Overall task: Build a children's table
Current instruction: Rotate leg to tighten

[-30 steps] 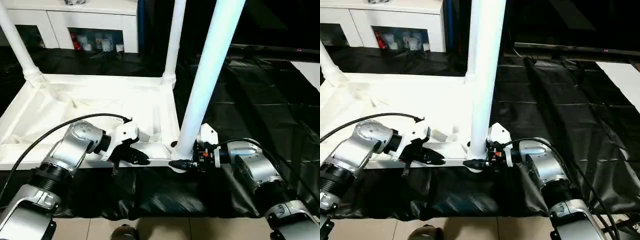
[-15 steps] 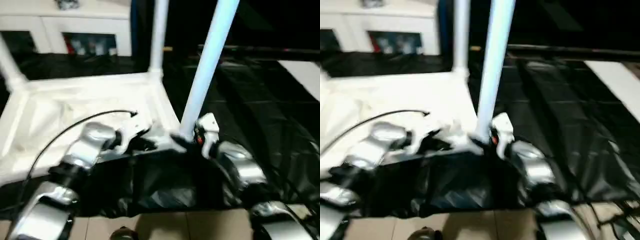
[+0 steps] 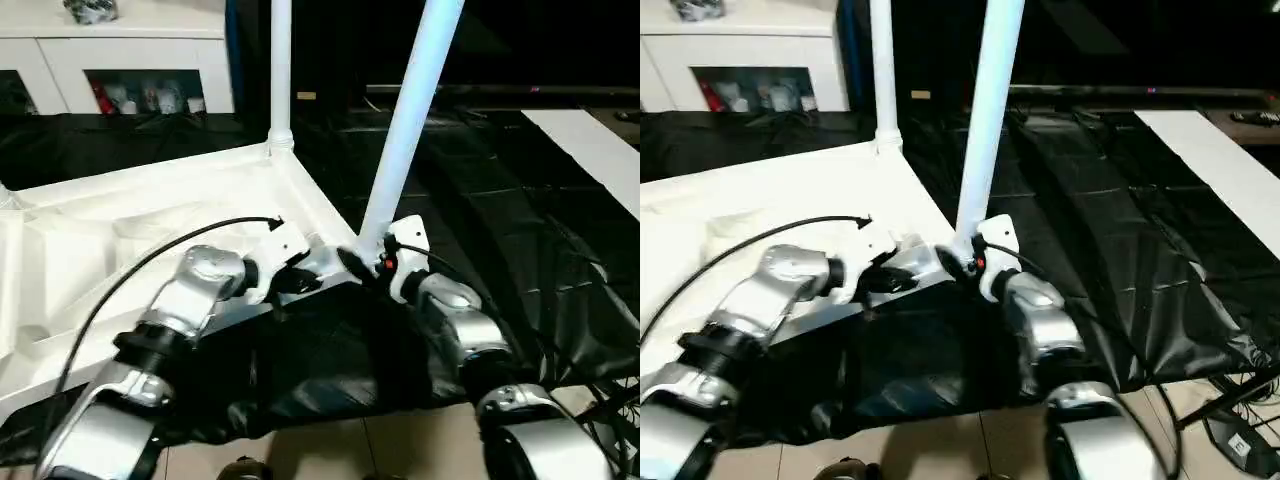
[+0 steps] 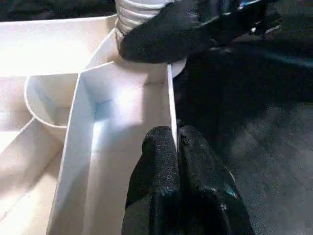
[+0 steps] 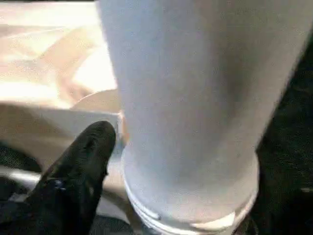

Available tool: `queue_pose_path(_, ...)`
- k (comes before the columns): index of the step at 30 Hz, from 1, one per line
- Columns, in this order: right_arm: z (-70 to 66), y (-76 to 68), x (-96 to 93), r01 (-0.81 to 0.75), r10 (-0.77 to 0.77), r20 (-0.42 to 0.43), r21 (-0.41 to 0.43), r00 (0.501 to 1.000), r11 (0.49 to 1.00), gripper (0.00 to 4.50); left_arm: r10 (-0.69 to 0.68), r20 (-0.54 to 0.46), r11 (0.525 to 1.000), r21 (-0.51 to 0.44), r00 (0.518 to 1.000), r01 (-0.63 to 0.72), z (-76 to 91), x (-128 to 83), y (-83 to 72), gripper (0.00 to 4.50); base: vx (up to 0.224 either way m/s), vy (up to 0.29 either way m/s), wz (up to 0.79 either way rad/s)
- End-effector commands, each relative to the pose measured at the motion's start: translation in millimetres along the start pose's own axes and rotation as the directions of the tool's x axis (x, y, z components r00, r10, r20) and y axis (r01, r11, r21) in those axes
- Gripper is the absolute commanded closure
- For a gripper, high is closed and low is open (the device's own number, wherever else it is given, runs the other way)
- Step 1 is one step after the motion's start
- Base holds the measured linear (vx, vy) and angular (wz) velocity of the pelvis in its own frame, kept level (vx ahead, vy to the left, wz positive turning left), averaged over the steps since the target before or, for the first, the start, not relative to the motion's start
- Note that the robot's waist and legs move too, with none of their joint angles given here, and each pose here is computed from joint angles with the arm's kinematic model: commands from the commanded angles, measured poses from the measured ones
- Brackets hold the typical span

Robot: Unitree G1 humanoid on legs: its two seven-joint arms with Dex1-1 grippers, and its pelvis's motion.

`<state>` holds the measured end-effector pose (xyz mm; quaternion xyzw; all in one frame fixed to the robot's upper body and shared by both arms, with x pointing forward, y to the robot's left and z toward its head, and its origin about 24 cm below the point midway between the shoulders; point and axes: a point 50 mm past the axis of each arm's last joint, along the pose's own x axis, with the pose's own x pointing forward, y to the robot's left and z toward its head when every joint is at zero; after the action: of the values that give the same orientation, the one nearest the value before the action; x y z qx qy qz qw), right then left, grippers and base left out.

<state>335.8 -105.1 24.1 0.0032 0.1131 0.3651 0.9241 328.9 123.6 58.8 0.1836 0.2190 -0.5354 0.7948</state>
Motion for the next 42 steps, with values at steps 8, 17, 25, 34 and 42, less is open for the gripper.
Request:
queue_pose_path(8,-4.3,14.1,-25.9,-0.461,0.45,-0.111,-0.126,0.886,0.878,0.59,-0.24,0.013,0.963,0.131,0.971,0.237,12.9,-12,-10.2,4.5,0.0,0.0,0.0)
queue_pose_path(17,-3.4,15.2,-46.3,-0.625,0.603,-0.176,-0.129,0.778,0.769,1.09,-0.354,-0.068,0.926,0.114,0.933,0.36,4.1,-28,-6.8,4.5,0.0,0.0,0.0)
queue_pose_path(25,-7.2,21.5,-45.0,-0.651,0.626,-0.194,-0.12,0.756,0.749,1.66,-0.324,-0.088,0.934,0.132,0.942,0.333,4.6,-33,-0.6,4.5,0.0,0.0,0.0)
queue_pose_path(34,-11.3,20.4,-24.7,-0.428,0.418,-0.115,-0.083,0.901,0.9,1.75,-0.206,-0.081,0.968,0.127,0.975,0.216,5.0,-30,7.0,4.5,0.0,0.0,0.0)
queue_pose_path(42,-11.2,26.0,18.8,0.024,-0.019,-0.051,0.112,0.999,0.993,1.76,0.078,-0.004,0.996,0.036,0.997,-0.078,22.1,1,14.2,4.5,0.0,0.0,0.0)
